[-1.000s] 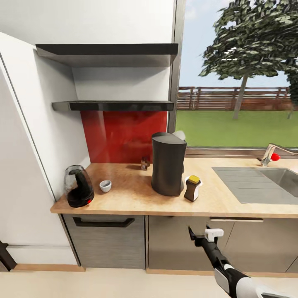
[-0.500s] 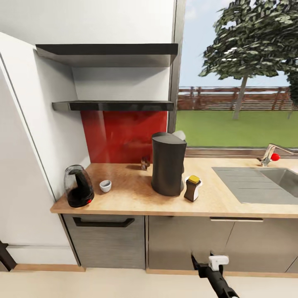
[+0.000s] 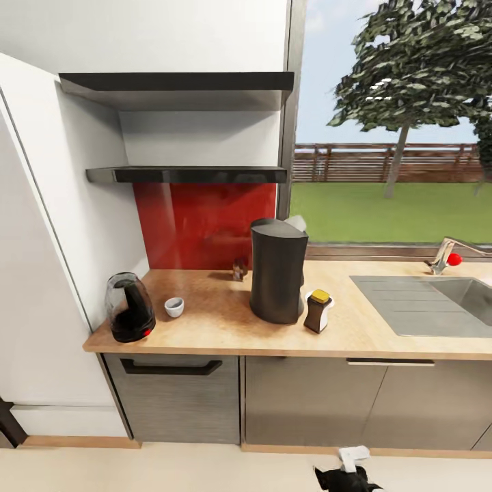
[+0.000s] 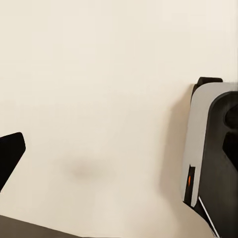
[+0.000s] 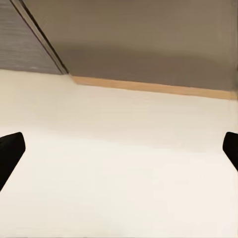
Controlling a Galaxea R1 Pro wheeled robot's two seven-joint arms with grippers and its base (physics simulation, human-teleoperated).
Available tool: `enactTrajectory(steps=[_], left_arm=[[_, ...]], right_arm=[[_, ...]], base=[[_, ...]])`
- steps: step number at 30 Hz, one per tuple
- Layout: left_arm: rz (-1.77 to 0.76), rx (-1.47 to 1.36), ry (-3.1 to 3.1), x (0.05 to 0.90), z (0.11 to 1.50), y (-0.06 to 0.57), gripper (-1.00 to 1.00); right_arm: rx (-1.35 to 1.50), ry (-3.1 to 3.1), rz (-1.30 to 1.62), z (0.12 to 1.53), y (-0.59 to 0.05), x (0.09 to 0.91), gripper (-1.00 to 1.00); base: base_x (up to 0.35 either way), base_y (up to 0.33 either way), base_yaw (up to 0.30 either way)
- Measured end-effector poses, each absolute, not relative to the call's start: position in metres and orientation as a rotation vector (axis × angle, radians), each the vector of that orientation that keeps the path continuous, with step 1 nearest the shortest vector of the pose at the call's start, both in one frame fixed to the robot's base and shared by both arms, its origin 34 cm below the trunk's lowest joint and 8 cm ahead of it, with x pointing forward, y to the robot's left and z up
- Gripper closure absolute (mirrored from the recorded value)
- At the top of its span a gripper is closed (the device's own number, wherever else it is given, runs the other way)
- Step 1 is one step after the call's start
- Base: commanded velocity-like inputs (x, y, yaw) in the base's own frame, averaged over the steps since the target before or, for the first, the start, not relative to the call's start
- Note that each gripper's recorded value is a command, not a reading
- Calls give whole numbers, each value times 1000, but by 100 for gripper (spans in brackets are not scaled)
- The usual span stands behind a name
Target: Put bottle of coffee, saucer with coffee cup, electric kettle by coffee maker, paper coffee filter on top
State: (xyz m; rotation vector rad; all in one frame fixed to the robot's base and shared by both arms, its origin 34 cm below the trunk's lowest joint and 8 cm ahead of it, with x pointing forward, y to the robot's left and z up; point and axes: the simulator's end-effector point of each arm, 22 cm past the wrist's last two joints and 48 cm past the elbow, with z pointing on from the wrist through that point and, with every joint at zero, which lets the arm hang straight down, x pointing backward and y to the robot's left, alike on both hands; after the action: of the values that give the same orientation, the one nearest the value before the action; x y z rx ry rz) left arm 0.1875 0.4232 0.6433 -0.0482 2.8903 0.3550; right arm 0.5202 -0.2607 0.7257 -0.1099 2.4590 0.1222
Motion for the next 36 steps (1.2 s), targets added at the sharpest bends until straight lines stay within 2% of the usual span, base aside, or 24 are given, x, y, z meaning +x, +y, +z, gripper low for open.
enactTrajectory(steps=[3,8,15,25,36], left_arm=[[327,-31,2856,206,644,411,-100],[305,-32,2765,248,654,404,-100],[244,-25,2503,346,695,385,-100],[63,-40,2131,488,799,286,-100],[-3,43,1993,565,863,235,-100]], right_arm=[[-45,2538,-44,715,-291,508,-100],[-15,2572,-148,712,-310,501,-100],[-16,2591,-166,706,-312,491,-100],[-23,2620,-153,696,-303,472,-100],[-22,2614,-155,697,-303,473,-100]], base=[[0,0,0],[0,0,0],[0,0,0],[0,0,0],[0,0,0]])
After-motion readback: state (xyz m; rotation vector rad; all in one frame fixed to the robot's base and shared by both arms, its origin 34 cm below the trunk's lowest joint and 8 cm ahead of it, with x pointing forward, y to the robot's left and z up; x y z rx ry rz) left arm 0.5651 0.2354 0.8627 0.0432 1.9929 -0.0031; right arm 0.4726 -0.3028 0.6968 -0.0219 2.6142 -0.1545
